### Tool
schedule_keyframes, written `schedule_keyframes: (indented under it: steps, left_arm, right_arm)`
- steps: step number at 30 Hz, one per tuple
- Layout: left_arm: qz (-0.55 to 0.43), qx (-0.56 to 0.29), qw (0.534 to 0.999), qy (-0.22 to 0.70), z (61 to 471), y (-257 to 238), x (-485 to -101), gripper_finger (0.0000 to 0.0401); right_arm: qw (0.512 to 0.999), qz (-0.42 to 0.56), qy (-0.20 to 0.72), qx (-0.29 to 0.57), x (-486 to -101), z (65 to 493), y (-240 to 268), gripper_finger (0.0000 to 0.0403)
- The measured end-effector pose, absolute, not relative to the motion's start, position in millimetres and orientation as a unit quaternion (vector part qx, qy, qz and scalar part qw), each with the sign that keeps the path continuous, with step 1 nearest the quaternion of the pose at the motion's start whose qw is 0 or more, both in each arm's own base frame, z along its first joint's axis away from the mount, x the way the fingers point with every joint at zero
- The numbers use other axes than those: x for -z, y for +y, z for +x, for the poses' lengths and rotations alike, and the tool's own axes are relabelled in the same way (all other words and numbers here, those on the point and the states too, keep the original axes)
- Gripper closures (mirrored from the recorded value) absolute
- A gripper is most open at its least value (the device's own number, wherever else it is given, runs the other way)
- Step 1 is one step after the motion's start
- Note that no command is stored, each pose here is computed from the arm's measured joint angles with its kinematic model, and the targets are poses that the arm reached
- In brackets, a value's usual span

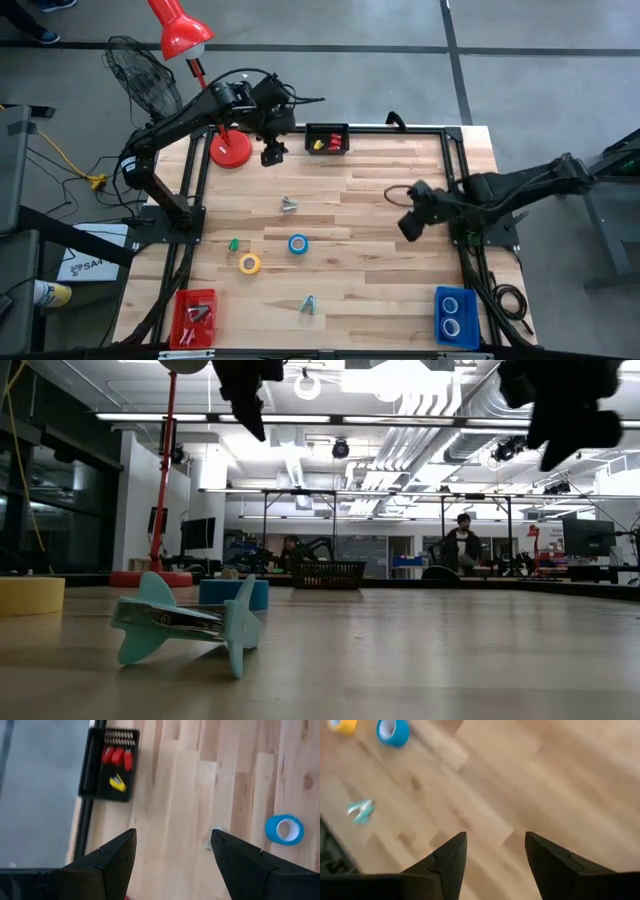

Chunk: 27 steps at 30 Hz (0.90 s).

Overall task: Pick and place Stapler, Stapler remover, tape
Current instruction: Put the blue tape into the green basket

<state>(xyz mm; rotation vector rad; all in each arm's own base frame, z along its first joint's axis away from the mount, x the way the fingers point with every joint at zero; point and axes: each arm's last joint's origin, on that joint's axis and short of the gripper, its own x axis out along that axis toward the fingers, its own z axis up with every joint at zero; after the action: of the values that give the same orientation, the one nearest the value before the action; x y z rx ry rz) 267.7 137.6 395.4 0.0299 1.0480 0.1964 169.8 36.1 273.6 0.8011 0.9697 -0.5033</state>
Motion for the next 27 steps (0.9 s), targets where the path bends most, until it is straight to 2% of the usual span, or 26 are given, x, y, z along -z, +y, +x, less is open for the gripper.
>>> schedule_keyframes:
  steps: [8,15,27]
  left_arm:
    - [-0.058,-0.176,0.823,0.537,271.2,111.9,-390.3,0.0149]
    - [-0.104,-0.212,0.801,0.551,286.0,75.4,-381.8,0.0149]
    - [-0.164,-0.232,0.726,0.627,330.6,28.0,-329.9,0.0149]
  right_arm:
    - [0.802,0.305,0.432,0.279,-274.3,173.2,-3.1,0.0210]
    - [0.807,0.274,0.446,0.273,-274.3,170.8,-32.8,0.0210]
    - [0.815,0.207,0.463,0.280,-274.3,161.0,-66.4,0.0210]
